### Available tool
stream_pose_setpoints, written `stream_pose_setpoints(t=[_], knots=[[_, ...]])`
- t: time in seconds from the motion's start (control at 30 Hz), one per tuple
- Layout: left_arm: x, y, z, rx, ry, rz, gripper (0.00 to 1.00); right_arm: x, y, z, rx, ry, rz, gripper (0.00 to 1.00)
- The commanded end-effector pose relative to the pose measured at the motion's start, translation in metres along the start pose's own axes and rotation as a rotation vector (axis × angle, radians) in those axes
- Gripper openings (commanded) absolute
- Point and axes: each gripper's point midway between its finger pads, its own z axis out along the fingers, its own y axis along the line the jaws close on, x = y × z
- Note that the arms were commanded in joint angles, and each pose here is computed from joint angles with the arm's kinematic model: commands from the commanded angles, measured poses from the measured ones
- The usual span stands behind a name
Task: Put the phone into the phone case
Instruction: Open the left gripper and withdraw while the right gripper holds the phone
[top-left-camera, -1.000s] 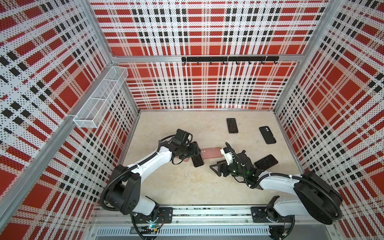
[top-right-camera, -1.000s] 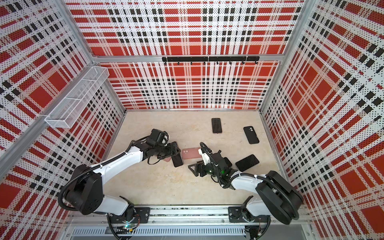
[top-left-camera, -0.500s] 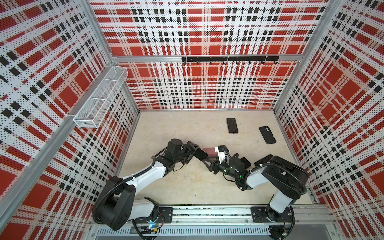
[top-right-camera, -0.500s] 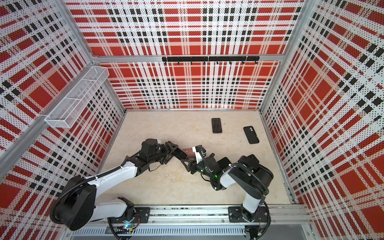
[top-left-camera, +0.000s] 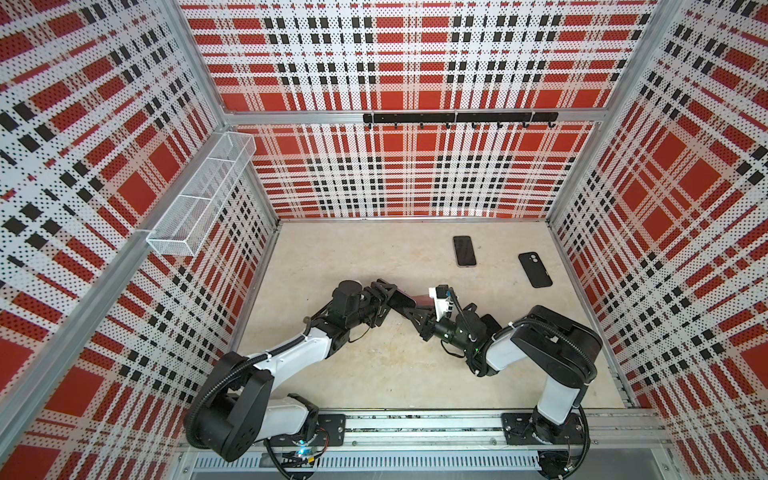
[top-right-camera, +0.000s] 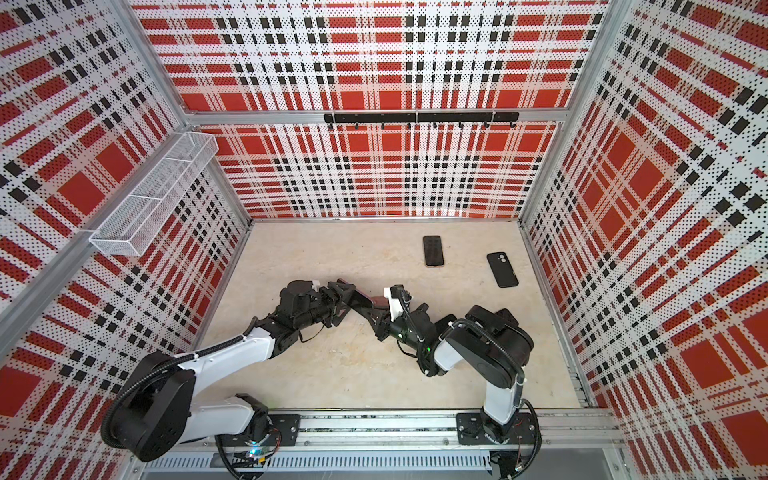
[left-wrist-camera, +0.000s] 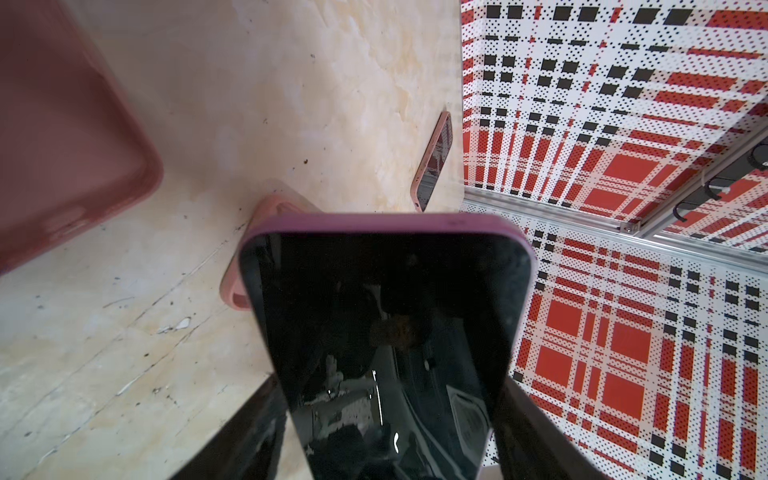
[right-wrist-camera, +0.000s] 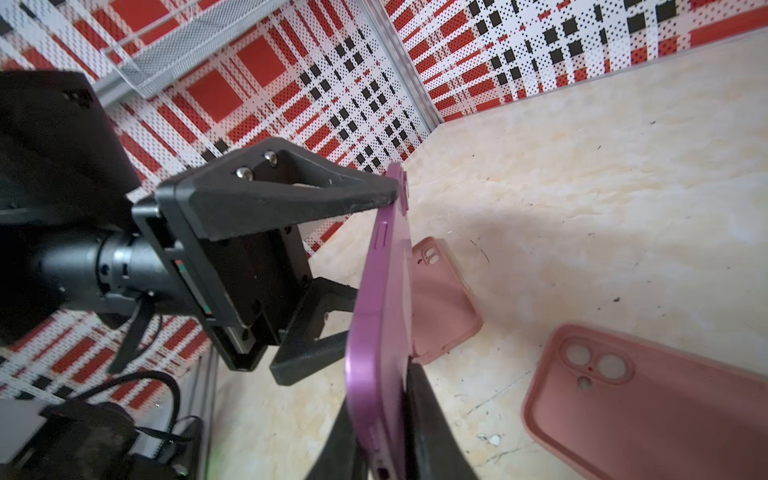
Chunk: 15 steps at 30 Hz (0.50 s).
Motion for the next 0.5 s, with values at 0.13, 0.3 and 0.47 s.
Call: stream_pose_setpoints(t=[0.13,0.3,0.47], knots=[[0.015,-0.035,-0.006,0.128,0.039,0.028,0.11,-0.019,0.011,0.003,-0.050,-0.048,-0.009,0.00],[0.010,-0.042,-0.012,0.133,0.007,0.117,0.76,-0.039,0.006,-0.003,-0.011,-0.052,-0.023,0.00],[-0.019,-0.044,-0.022,-0.015,-0.098,0.364,0.98,-0.069,-0.013,-0.022,0.100,-0.021,-0.035,0.00]])
